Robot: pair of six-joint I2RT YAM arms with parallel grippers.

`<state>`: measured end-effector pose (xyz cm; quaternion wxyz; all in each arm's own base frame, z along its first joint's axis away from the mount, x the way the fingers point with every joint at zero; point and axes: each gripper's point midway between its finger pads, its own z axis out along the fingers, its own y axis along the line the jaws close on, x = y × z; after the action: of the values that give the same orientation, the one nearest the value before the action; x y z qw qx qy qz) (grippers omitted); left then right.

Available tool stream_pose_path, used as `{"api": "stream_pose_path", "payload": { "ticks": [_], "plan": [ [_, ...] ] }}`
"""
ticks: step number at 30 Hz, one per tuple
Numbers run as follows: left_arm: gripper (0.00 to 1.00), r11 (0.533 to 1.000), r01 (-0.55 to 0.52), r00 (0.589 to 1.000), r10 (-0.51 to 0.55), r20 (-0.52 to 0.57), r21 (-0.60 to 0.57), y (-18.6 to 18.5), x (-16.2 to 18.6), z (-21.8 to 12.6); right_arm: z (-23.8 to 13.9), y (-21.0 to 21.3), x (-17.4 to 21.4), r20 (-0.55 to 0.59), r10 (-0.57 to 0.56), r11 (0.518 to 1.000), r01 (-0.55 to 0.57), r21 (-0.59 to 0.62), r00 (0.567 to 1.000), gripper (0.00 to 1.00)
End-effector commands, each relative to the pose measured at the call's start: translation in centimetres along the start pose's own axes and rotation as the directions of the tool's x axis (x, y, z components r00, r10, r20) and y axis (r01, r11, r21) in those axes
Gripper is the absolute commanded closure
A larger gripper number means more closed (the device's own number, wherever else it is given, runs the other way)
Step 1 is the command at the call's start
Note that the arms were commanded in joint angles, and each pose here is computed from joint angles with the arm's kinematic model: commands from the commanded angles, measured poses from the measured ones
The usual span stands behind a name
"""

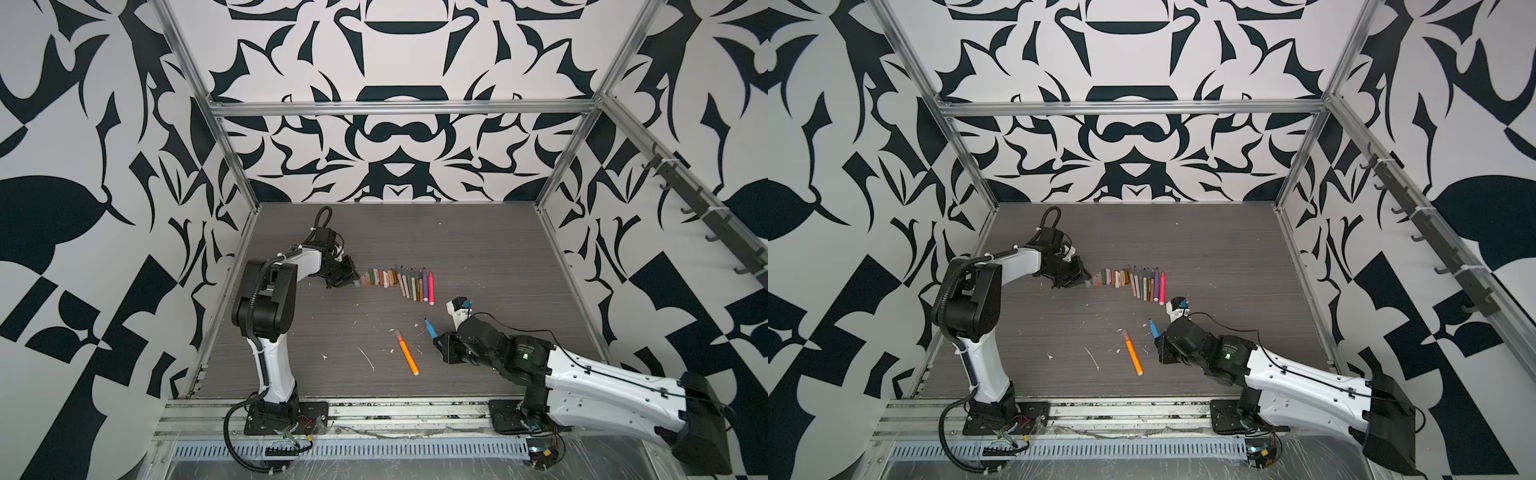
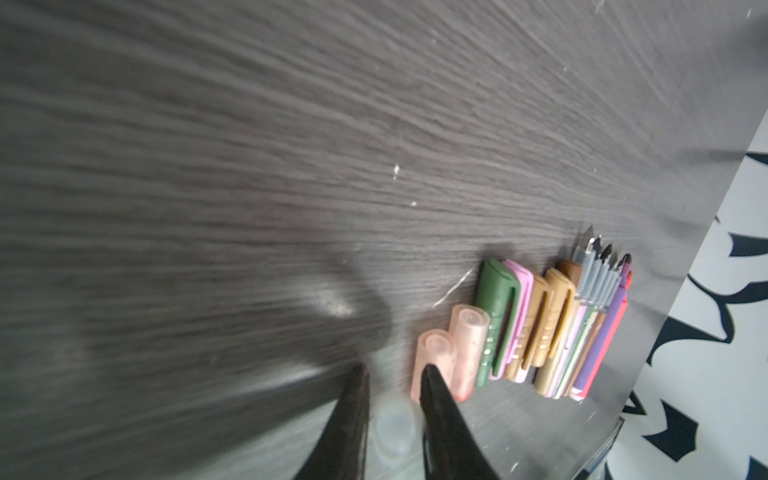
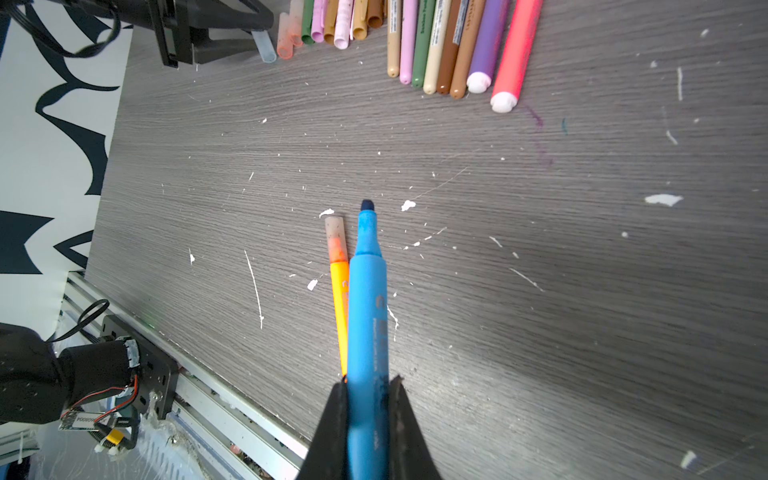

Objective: Open the pen caps
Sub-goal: 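Carry the blue highlighter with the right gripper toward the pen row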

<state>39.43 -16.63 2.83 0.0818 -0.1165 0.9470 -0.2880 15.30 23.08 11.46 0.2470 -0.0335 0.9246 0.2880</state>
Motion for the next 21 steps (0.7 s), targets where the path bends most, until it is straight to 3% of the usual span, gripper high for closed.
{"api": "stream_pose_path", "payload": {
  "ticks": [1, 10, 21],
  "plan": [
    [0.72, 1.000, 0.005, 1.000, -0.006, -0.024, -0.014, 0.2, 0.3, 0.2, -0.4, 0.1, -0.5, 0.018, 0.000, 1.000, 0.000, -0.012, 1.000, 1.00],
    [0.70, 1.000, 0.004, 1.000, -0.004, -0.014, 0.003, -0.4, 0.2, -0.5, 0.0, -0.9, -1.2, 0.001, -0.001, 1.000, 0.001, 0.010, 1.000, 1.00],
    [0.70, 0.998, 0.027, 0.999, -0.025, -0.038, 0.064, -1.0, 0.5, 0.4, 0.1, -5.8, -8.8, 0.118, 0.033, 0.995, -0.044, 0.091, 0.992, 1.00]
  ]
}}
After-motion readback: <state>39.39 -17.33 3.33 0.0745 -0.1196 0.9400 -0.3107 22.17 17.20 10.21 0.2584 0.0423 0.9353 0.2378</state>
